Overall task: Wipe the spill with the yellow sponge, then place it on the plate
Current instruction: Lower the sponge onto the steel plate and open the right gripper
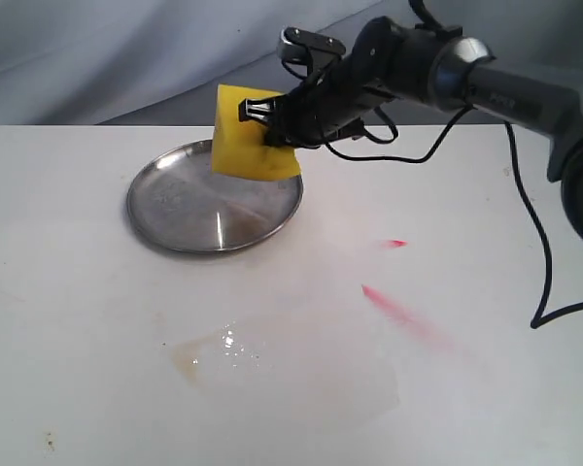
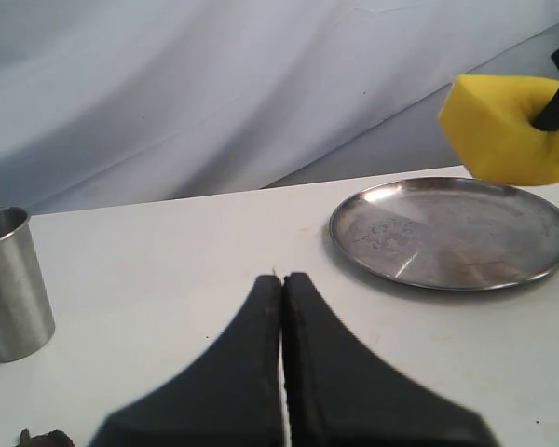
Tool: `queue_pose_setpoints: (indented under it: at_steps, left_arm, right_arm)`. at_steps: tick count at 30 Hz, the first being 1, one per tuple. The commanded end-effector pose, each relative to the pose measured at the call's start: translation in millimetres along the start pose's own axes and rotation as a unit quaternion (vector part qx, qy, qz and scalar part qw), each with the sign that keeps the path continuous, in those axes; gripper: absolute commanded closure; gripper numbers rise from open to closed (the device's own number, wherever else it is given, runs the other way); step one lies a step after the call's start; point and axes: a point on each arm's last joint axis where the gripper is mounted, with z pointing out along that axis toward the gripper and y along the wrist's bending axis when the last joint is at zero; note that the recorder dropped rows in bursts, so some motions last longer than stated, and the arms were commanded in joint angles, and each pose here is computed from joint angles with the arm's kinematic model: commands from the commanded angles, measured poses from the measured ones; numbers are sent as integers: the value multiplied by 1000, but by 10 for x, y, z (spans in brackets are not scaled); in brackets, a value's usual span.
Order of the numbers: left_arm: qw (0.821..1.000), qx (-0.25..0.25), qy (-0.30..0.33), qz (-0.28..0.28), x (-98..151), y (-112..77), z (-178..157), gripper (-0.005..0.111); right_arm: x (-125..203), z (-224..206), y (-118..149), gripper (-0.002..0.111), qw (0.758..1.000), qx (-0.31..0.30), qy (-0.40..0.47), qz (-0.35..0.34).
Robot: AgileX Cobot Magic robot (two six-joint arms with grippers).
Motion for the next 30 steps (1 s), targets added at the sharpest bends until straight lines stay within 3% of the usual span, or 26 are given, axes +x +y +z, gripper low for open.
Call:
queue_pose_setpoints:
  at_steps: [1,5,14,18,19,22,25,30]
  left_arm:
    - [1000,2,-3,-1,7,-4,1,107]
    - [1000,2,-3,-1,7,-4,1,107]
    - [1000,2,-3,-1,7,-4,1,107]
    - [1000,2,-3,-1,7,-4,1,107]
    - [1000,2,-3,-1,7,-4,1,107]
    - [1000,2,-3,-1,7,-4,1,107]
    - [1000,2,-3,-1,7,-4,1,107]
    - [1000,2,-3,-1,7,-4,1,107]
  right_arm:
    - [79,262,-115,108,998,-37,-14,41]
    - [163,459,-163,108,994,-66,-25,79]
    - [193,528,-207,105,995,-60,-32,70]
    - [209,528,-198,85,995,-64,-23,67]
    - [224,528,-191,69,995,-67,-15,67]
    - [246,527,-179,48,995,-73,-2,67]
    - [250,491,-145,41,995,-82,11,64]
    - [119,216,23,41,993,-106,18,39]
